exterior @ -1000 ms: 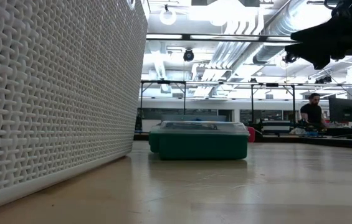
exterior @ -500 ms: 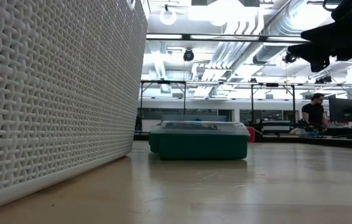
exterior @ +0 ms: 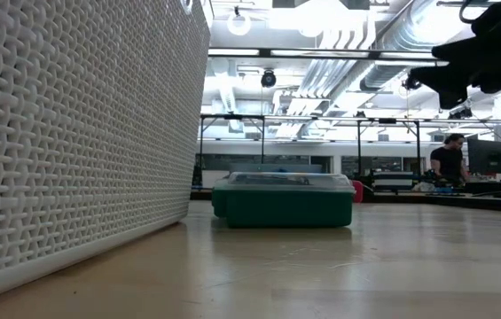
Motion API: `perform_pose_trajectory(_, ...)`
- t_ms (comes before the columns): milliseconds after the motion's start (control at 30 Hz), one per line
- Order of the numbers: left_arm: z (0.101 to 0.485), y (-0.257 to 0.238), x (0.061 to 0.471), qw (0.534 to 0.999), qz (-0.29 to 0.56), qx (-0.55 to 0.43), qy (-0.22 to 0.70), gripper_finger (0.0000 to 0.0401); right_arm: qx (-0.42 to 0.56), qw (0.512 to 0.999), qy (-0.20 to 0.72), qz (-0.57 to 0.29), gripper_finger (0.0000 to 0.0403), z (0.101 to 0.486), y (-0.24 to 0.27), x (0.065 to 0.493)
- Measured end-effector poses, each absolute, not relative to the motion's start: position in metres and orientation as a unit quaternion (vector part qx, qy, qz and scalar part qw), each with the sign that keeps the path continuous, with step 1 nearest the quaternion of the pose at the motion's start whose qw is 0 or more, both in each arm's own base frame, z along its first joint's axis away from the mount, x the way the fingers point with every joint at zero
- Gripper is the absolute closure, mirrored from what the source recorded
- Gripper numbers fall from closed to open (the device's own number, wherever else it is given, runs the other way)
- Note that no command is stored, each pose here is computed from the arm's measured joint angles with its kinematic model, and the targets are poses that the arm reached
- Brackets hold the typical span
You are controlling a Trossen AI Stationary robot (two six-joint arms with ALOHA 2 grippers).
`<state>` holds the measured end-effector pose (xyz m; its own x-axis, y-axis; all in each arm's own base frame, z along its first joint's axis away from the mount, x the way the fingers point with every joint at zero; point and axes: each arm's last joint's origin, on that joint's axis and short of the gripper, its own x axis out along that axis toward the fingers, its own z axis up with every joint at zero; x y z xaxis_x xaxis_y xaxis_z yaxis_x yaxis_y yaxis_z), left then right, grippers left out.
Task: Pick & place medical supplies in basket/bin
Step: Return to Home Position
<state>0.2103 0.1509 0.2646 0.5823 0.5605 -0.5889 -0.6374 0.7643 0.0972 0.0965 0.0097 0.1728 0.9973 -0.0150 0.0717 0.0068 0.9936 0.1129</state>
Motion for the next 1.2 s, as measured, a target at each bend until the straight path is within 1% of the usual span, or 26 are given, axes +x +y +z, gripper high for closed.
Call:
perform_pose_trajectory(433, 0.2647, 0.1509, 0.2103, 0.887, 0.338, -0.062, 0.308, 0.0207, 0.053, 0.998, -0.017, 0.027, 0.0167, 0.1690, 0.0116, 0.0968)
perform_pose_trajectory(1200, 0.2646, 0.1509, 0.2103, 0.887, 0.338, -0.062, 0.308, 0.0207, 0.052, 0.998, -0.015, 0.027, 0.0167, 0.1683, 0.0117, 0.0969)
